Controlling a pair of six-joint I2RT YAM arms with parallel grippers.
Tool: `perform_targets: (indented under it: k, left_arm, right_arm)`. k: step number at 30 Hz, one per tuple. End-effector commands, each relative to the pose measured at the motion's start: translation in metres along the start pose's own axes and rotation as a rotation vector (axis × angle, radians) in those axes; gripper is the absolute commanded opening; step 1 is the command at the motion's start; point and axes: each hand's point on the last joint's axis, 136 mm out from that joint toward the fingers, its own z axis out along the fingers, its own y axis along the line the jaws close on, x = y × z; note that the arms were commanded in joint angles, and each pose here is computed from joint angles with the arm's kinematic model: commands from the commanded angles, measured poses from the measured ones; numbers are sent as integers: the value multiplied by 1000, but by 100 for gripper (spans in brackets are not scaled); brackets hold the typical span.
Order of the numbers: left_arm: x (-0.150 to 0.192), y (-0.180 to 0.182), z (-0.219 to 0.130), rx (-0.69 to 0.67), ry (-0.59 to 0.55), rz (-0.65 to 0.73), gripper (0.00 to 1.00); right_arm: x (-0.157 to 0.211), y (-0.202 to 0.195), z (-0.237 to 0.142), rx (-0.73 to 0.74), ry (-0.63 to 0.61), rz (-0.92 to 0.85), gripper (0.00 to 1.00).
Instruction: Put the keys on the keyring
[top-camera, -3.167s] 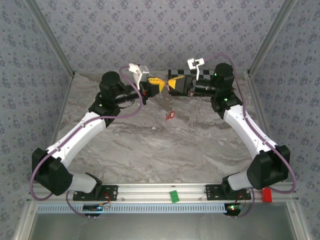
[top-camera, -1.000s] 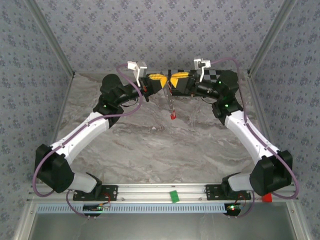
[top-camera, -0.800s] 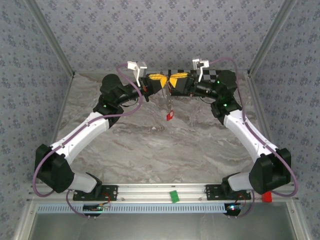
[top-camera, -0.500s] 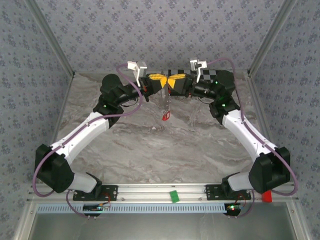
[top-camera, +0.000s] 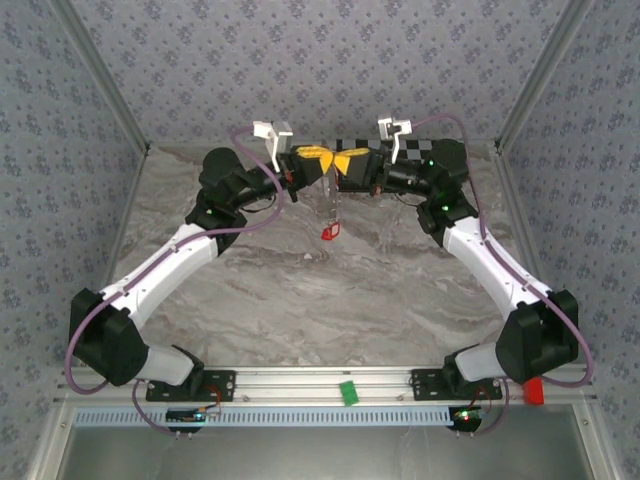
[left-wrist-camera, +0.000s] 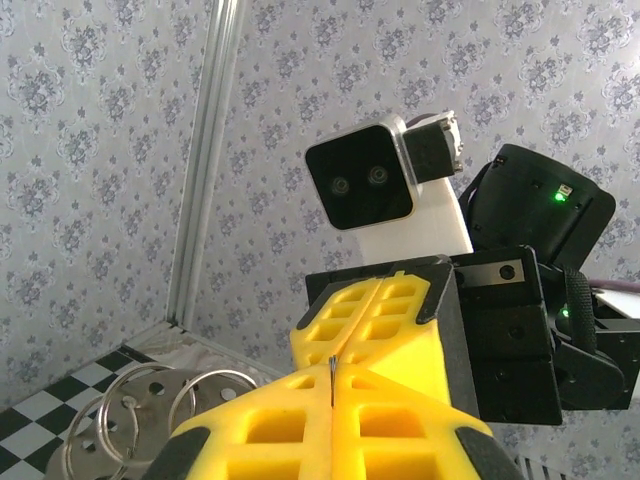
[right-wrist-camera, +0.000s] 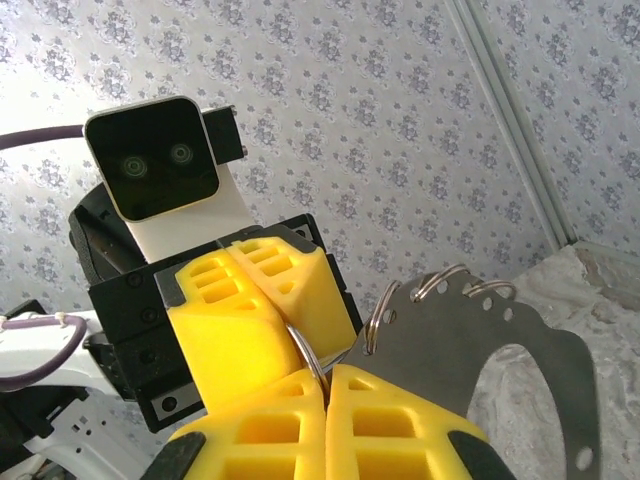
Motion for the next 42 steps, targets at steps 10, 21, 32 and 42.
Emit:
perform_targets:
  k: [10, 21, 32, 42]
  left_arm:
    - [-25, -21, -3, 39, -32, 38, 16]
    - [-11, -14, -23, 13, 82, 53, 23]
    - [25, -19, -41, 76, 294, 96, 23]
    - [53, -28, -45, 130, 426, 124, 23]
  right_arm:
    - [-14, 17, -4, -25, 17, -66, 0]
    - [16, 14, -14, 18, 224, -117, 0]
    - [55, 11, -25, 93, 456, -140, 0]
    - [84, 9, -25, 119, 644, -206, 0]
